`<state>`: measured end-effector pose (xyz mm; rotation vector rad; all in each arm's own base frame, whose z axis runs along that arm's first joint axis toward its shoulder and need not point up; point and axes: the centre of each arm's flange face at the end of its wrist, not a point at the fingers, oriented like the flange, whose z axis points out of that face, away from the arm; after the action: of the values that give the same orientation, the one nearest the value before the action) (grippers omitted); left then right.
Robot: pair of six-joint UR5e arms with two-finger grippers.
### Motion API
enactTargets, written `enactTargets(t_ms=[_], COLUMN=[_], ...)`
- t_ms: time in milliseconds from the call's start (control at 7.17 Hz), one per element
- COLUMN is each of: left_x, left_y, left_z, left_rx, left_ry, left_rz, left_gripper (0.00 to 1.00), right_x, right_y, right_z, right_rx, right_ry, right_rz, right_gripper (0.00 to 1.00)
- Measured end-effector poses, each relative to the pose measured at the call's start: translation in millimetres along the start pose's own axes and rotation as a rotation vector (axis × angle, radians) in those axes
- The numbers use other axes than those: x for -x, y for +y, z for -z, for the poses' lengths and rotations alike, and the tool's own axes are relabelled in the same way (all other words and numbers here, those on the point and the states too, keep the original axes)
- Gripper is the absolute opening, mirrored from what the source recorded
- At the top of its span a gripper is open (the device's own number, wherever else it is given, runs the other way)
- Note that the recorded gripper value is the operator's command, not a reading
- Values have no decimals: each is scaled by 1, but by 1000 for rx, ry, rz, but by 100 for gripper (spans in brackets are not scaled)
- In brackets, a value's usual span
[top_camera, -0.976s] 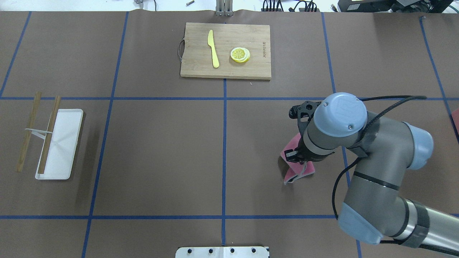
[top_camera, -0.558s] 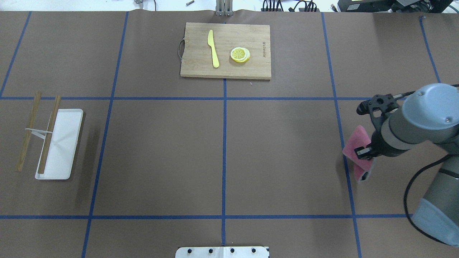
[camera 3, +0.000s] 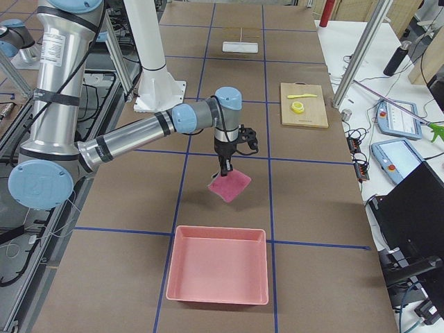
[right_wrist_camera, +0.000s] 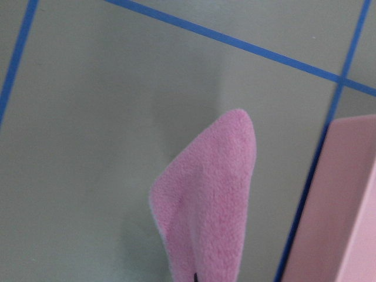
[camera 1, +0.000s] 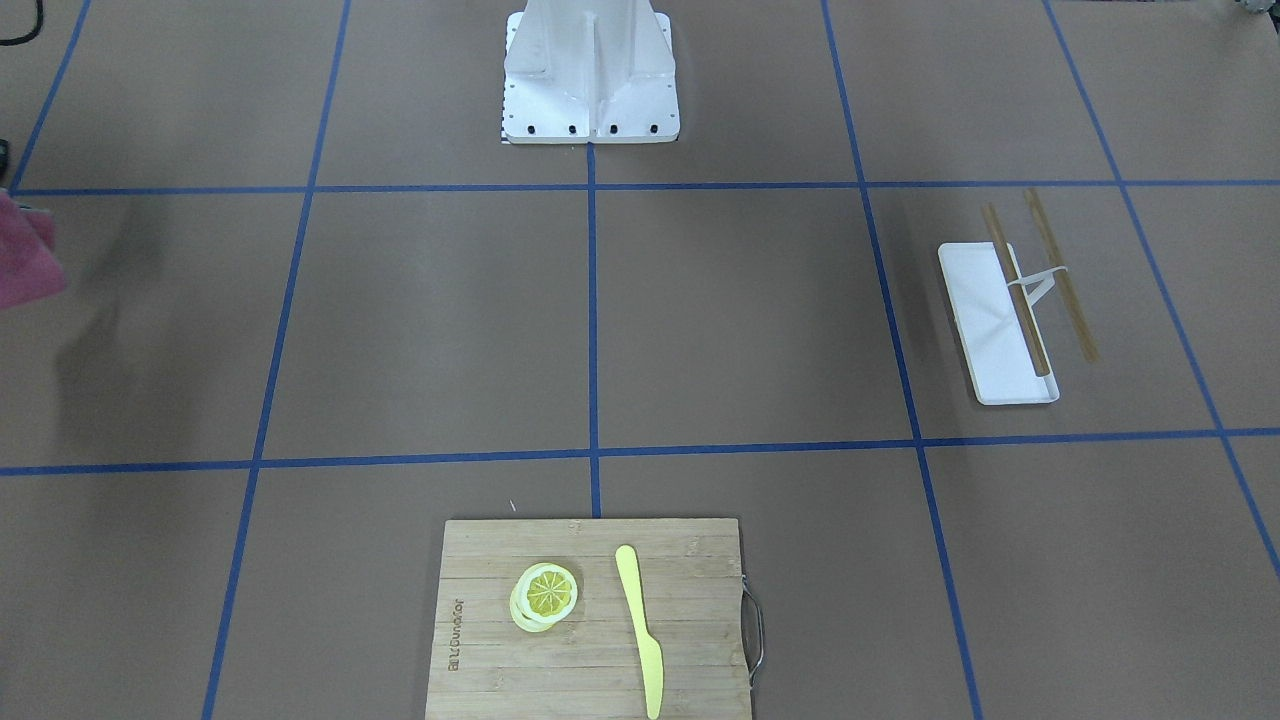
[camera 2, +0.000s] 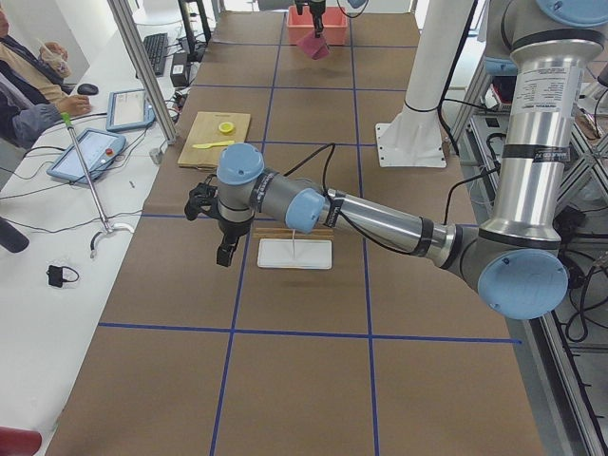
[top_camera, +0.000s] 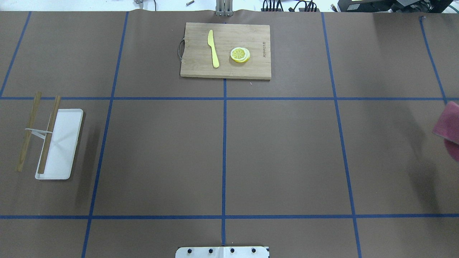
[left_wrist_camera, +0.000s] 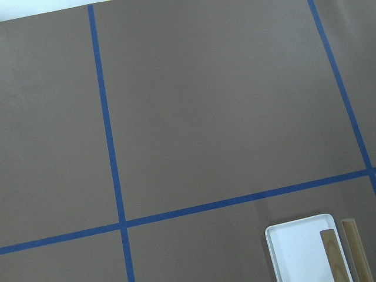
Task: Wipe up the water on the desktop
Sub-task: 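Carry the cloth with the right gripper into the pink bin and release it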
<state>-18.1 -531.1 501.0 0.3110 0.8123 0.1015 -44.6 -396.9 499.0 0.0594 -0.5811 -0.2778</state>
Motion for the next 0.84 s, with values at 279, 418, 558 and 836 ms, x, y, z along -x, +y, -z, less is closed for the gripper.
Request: enactTargets(t_ms=[279,418,558,836], left_x=[0,0,-1,-2], left_y=[0,-1,-2,-1], left_z=[0,0,0,1], left_rx=[1,1,0,-2], left_ry=[0,0,1,1], left_rz=[0,0,-1,-3], left_gripper=[98,98,98,98], right_x=[-93,-129,-155,-183], right_y=[34,50,63,77], right_z=[4,1,-7,-31], right_rx=[32,41,54,94], right_ry=[6,1,-7,-32], right_rz=[-3,-1,-11,-57], right_gripper=[0,0,0,0])
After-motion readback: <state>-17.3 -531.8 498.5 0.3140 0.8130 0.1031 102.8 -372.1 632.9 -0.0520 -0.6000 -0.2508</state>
